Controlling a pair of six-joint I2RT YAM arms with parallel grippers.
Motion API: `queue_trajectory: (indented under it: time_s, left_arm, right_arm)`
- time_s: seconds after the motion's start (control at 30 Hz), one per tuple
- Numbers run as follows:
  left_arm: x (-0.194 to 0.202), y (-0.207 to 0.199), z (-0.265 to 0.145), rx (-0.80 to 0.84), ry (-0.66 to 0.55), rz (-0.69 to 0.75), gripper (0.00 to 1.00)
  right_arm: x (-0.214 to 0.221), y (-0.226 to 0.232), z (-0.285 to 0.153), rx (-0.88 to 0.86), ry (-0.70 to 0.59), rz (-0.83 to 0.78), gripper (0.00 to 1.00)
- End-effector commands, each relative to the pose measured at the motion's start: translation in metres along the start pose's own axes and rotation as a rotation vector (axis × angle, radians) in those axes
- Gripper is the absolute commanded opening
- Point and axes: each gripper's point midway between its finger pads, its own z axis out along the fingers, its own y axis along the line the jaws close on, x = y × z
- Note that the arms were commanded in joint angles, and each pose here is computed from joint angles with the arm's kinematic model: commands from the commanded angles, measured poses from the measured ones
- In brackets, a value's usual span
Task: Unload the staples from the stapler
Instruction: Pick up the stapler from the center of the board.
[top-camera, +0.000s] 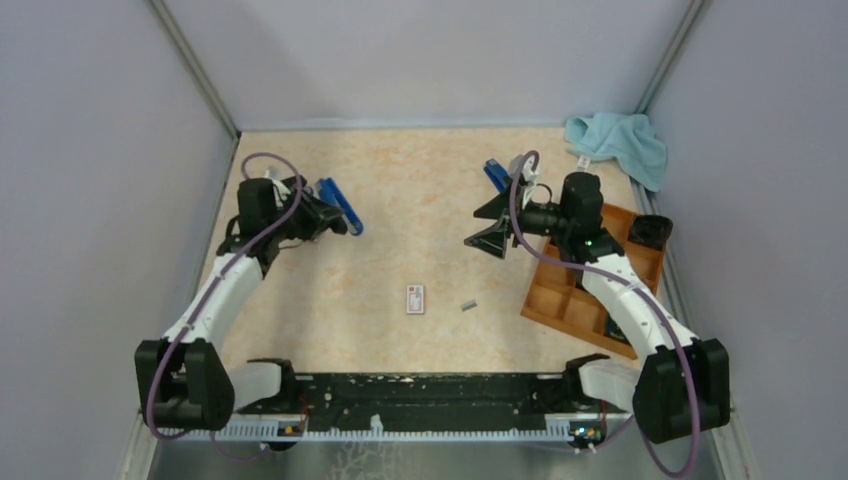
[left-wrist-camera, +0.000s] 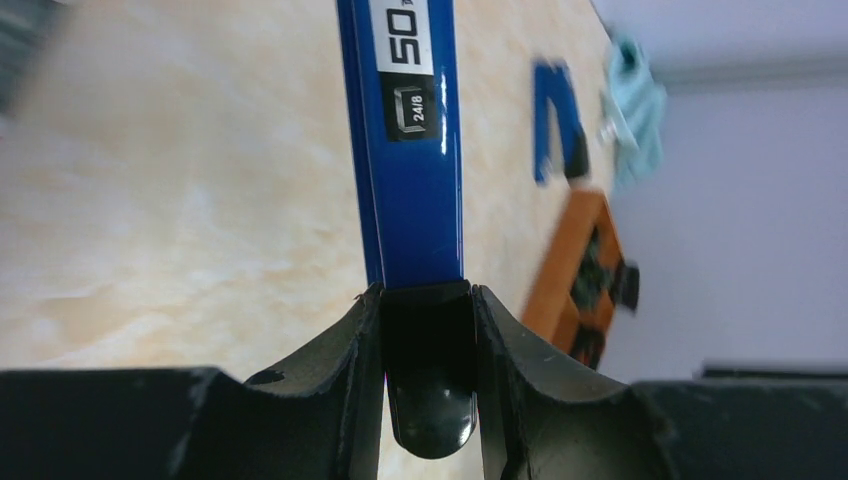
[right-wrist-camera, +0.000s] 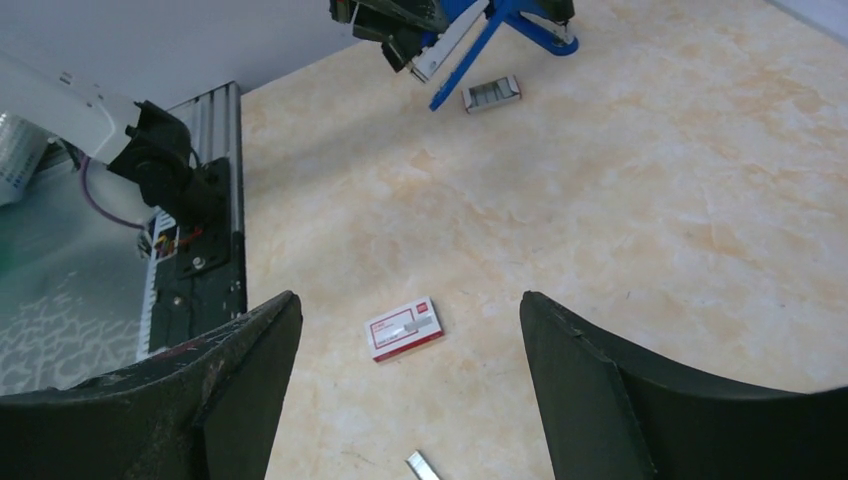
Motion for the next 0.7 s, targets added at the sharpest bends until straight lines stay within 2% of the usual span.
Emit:
queue_trajectory:
  time_s: [0.0, 0.17, 0.3, 0.4, 0.53, 0.67]
  left_arm:
    - [0.040, -0.096, -0.025, 0.457, 0.024, 0.229, 0.00]
    - [0.090, -0.133, -0.047, 0.752, 0.051, 0.328, 0.00]
    - [0.116, -0.142, -0.067, 0.962, 0.040, 0.431, 0.00]
    - [0.132, -0.148, -0.091, 1.173, 0.002, 0.529, 0.00]
    - [0.148, -0.148, -0.108, 1.373, -0.005, 0.613, 0.00]
    - [0.167, -0.153, -0.100, 1.454, 0.049, 0.722, 0.00]
  right_arm:
    - [-0.014, 0.014, 0.006, -0.098, -0.083, -0.041, 0.81]
    - [-0.012, 0.017, 0.008, -0.127, -0.135, 0.030, 0.88]
    - [-0.017, 0.023, 0.005, -0.167, -0.185, 0.122, 0.97]
    - [-0.020, 0.027, 0.005, -0.201, -0.201, 0.167, 0.99]
    - [-0.011, 0.035, 0.012, -0.231, -0.195, 0.143, 0.99]
    - [0.007, 0.046, 0.026, -0.279, -0.152, 0.071, 0.99]
